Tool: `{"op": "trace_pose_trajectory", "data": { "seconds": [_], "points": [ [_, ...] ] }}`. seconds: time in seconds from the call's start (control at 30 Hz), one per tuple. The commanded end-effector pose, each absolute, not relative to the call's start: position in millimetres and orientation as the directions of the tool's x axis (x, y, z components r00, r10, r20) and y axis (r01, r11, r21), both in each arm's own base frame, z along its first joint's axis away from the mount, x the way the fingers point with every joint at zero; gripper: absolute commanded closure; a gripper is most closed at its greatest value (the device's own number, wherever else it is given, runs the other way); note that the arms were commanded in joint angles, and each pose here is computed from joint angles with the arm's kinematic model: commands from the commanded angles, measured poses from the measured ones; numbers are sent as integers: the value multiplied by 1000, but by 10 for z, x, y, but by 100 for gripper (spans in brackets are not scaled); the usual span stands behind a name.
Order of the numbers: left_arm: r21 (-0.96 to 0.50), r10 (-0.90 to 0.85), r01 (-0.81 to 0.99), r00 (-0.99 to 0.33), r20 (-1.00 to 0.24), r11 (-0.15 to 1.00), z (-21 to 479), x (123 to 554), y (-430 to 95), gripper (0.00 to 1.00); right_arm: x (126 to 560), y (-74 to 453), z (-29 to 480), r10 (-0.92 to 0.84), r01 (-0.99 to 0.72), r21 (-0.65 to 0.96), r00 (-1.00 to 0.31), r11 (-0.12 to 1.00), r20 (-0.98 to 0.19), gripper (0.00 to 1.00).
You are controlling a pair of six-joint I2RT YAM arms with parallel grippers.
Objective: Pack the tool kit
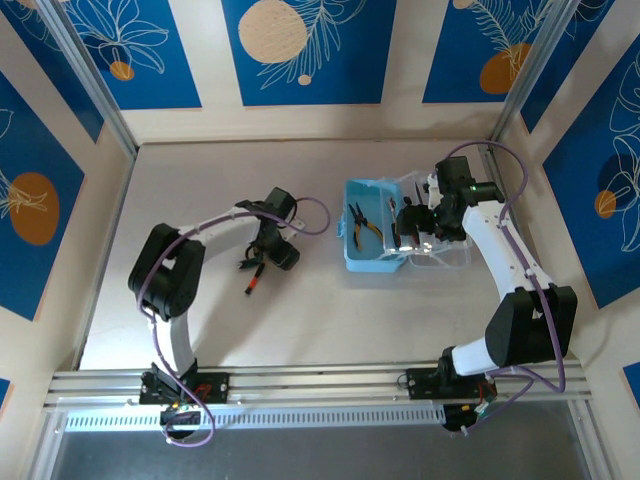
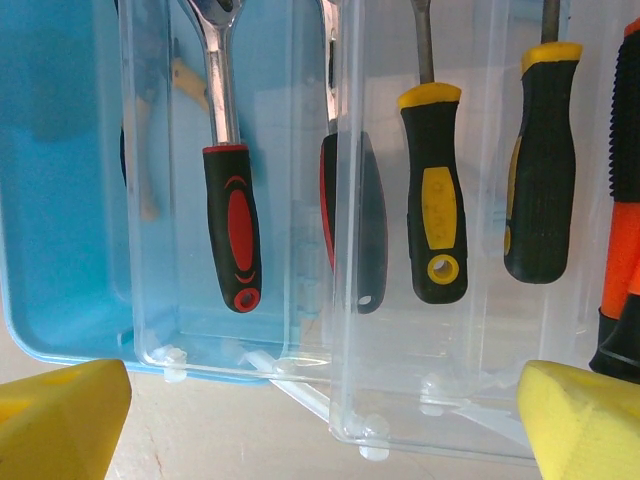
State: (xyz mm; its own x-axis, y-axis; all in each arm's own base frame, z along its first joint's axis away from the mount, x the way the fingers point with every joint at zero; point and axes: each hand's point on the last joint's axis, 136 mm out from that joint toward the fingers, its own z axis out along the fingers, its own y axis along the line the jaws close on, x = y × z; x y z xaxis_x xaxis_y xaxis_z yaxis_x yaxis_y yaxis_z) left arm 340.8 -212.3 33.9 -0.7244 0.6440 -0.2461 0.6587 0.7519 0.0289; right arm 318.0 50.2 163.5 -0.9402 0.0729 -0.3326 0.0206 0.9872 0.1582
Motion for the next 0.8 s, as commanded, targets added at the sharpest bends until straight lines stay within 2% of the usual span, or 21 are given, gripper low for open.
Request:
{"op": "trace_pose_trajectory", "data": {
  "seconds": [0.0,0.53,0.77],
  "points": [
    [53,675,683,-704,-221,729,286,3453,-2132,33,3137,575,1645,70,7,189,-941,982,-330,1],
    [45,670,676,-717,-192,736,109,3605,-2219,42,3202,606,1631,56,-8,193,-944,981,-325,1],
    [73,655,652,-740,-153,754,67,3661,-2095,48,3204,612,1635,49,-15,192,-944,981,-326,1]
  ]
}}
